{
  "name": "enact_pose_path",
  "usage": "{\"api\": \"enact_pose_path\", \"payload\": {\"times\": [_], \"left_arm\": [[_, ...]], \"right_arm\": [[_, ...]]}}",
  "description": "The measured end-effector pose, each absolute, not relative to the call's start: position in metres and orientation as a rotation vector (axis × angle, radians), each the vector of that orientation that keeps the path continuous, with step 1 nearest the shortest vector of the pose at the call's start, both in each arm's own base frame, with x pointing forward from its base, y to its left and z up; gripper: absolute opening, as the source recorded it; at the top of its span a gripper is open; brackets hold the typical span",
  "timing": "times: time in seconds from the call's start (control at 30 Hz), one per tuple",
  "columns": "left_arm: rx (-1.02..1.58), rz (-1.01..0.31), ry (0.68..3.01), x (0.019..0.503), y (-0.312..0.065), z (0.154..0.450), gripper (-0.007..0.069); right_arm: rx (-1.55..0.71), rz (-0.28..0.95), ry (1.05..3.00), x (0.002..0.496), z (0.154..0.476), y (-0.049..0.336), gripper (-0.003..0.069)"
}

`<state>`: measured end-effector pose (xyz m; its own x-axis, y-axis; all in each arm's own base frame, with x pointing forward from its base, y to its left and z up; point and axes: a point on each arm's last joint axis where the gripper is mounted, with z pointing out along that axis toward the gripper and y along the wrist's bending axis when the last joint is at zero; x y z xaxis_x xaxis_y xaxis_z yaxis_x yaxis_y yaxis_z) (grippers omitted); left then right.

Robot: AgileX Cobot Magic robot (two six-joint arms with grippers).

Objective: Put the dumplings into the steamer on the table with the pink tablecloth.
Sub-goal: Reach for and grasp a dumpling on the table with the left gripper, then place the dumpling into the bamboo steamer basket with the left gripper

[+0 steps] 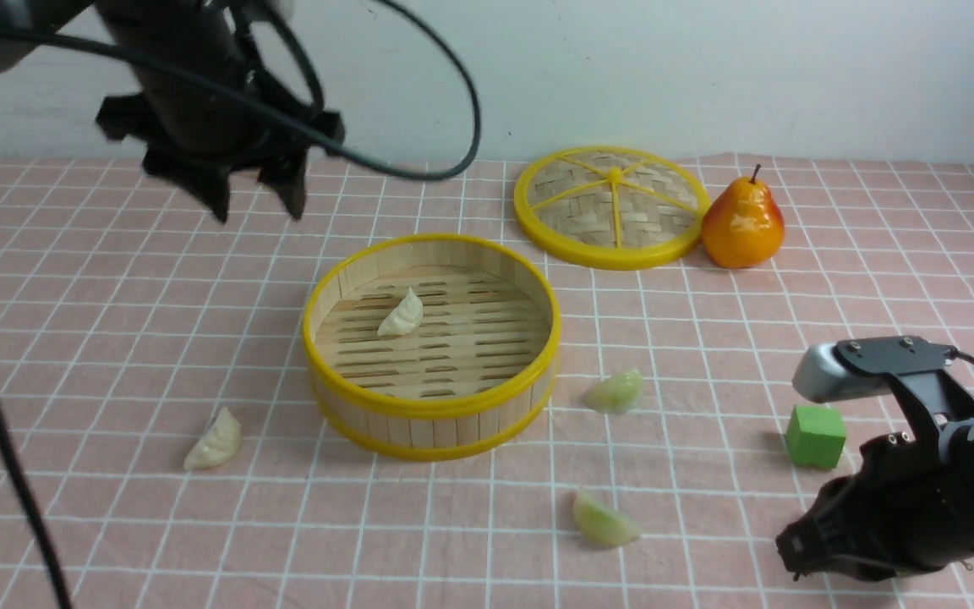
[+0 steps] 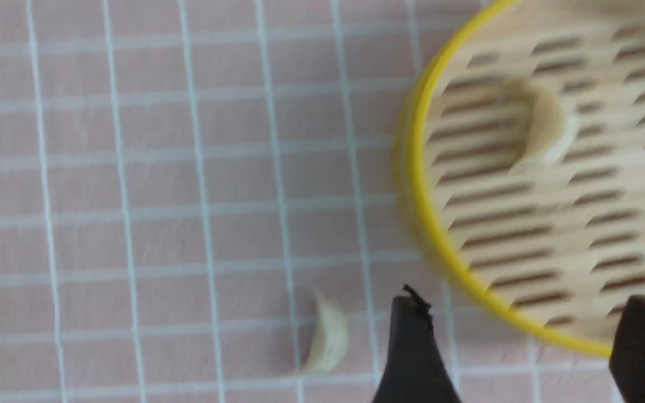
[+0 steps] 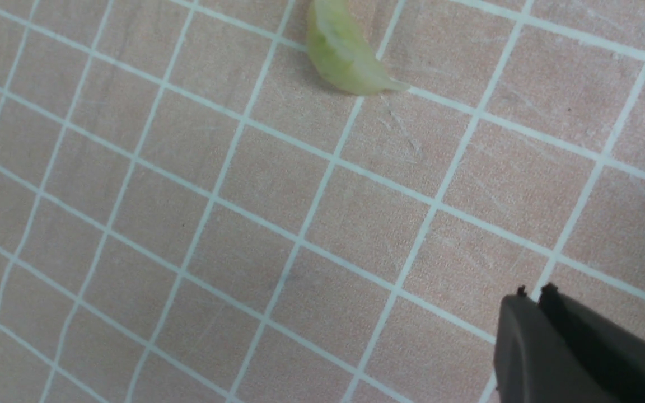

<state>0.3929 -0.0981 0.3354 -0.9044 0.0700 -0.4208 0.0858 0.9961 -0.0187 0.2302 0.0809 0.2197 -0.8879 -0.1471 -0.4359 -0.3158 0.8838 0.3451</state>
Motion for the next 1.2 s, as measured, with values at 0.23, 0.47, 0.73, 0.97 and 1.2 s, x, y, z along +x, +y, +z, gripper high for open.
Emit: {"api": "enact_pose_path", "payload": {"times": [0.23, 0.47, 0.73, 0.97, 1.2], "left_arm": [[0.024, -0.005, 2.814, 0.361, -0.066, 0.188, 0.0391], [-0.029, -0.008, 2.820, 0.363, -0.062, 0.157, 0.0318], [-0.041, -0.021, 2.808, 0.362, -0.063, 0.162, 0.0185], [-0.085, -0.232, 2.700, 0.365, -0.077, 0.240, 0.0185], [0.129, -0.443, 2.602, 0.380, -0.145, 0.275, 0.0185]], "right_arm": [[-0.321, 0.637, 2.658, 0.228, 0.221, 0.084, 0.0039], [-0.338, 0.698, 2.623, 0.229, 0.223, 0.088, 0.0042], [-0.393, 0.765, 2.588, 0.227, 0.226, 0.092, 0.0044], [-0.416, 0.768, 2.574, 0.228, 0.226, 0.093, 0.0050], [-0.405, 0.789, 2.562, 0.228, 0.227, 0.094, 0.0053]]}}
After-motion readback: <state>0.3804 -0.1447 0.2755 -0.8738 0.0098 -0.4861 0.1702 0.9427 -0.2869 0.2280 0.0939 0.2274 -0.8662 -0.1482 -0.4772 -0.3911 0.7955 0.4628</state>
